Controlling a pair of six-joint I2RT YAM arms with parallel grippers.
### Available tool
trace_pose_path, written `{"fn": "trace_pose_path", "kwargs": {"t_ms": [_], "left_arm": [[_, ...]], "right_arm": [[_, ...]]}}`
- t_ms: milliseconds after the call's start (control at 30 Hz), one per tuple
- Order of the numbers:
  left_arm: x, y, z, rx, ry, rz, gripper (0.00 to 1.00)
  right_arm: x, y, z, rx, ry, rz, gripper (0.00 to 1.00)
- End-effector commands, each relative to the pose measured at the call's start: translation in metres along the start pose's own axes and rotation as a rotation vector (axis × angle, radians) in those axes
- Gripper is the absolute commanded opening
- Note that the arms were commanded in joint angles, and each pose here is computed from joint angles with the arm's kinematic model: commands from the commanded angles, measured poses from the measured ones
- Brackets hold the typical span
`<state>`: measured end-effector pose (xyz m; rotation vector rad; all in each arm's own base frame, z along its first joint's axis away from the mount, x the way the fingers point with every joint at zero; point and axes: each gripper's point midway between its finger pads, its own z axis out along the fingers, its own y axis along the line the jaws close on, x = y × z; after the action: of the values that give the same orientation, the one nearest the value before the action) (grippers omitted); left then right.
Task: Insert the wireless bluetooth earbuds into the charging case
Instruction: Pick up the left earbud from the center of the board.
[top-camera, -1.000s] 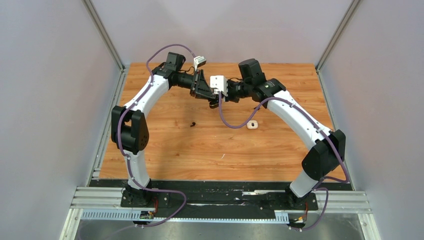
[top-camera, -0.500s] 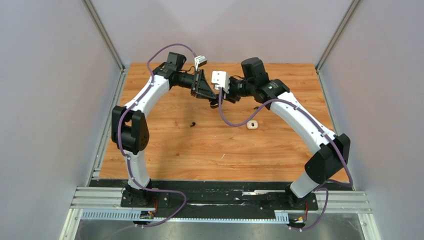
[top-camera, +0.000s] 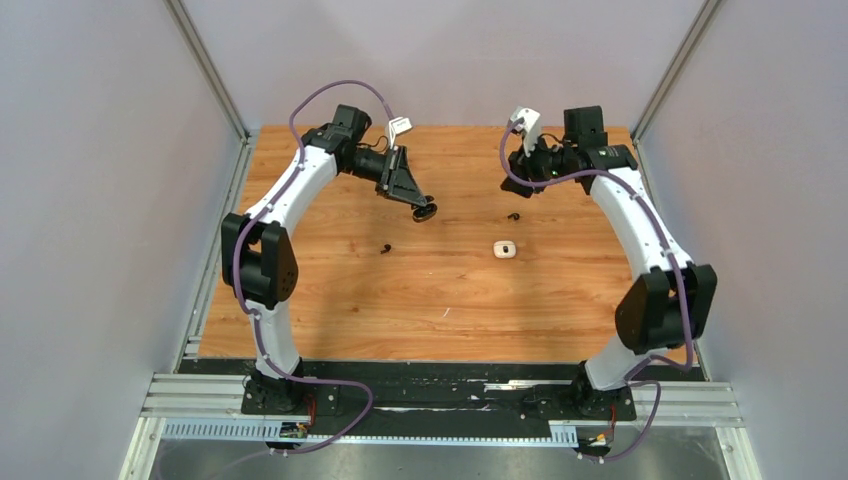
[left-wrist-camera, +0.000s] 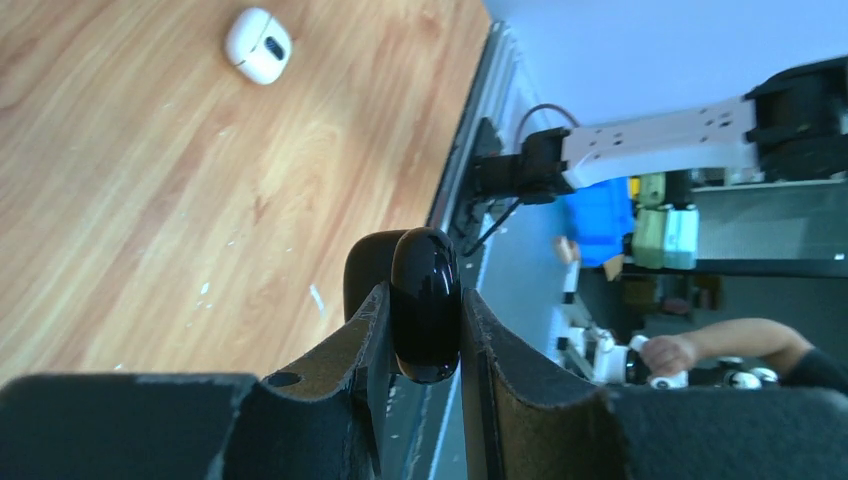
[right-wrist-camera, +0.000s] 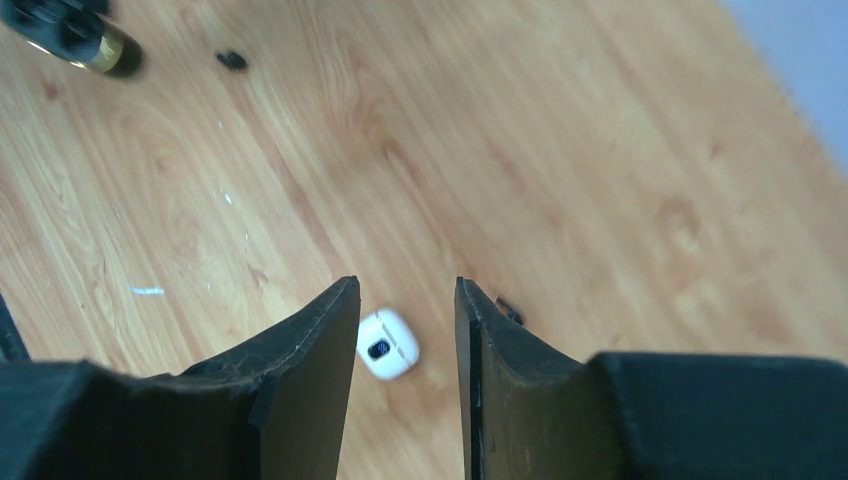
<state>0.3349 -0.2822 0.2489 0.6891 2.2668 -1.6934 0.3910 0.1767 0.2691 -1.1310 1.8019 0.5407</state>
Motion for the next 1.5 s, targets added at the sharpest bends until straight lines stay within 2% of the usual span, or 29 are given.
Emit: {"fn": "trace_pose_path", "kwargs": {"t_ms": [0,200,333,433,667,800,967,1100,1467], "left_arm": [[0.008,-0.012,-0.015,-0.095,0.016,0.173,0.0],[0.015,-0.002,-0.04,-0.227,0.004,0.21,0.0],[0.011,0.011,-0.076,-0.328,-0.08,0.152,0.0],[0.009,0.023,-0.113,-0.45,-0.158,0.117,0.0],[0.023,0.037,-0.159,-0.621,-0.232,0.075,0.0],[0.026,0.033,-0.175,-0.66,-0.293,0.067,0.0],[0.024,0.02,-0.19,-0.671,-0.357,0.073,0.0],[0.029,0.012,-0.198,-0.676,-0.392,0.062,0.0],[0.044,0.004,-0.198,-0.64,-0.432,0.027,0.0]], "right_arm": [[0.048,0.016,0.012,-0.157,0.095,0.164,0.39],[0.047,0.028,0.049,-0.203,0.098,0.142,0.4],[0.037,0.034,0.089,-0.131,0.137,0.302,0.43],[0.033,0.057,0.117,-0.131,0.169,0.372,0.45],[0.036,0.105,0.172,-0.1,0.253,0.572,0.47],[0.033,0.122,0.207,-0.036,0.28,0.623,0.49],[0.031,0.129,0.243,0.044,0.299,0.736,0.41],[0.039,0.13,0.267,0.074,0.326,0.737,0.42],[0.06,0.146,0.283,0.108,0.403,0.738,0.46]]}}
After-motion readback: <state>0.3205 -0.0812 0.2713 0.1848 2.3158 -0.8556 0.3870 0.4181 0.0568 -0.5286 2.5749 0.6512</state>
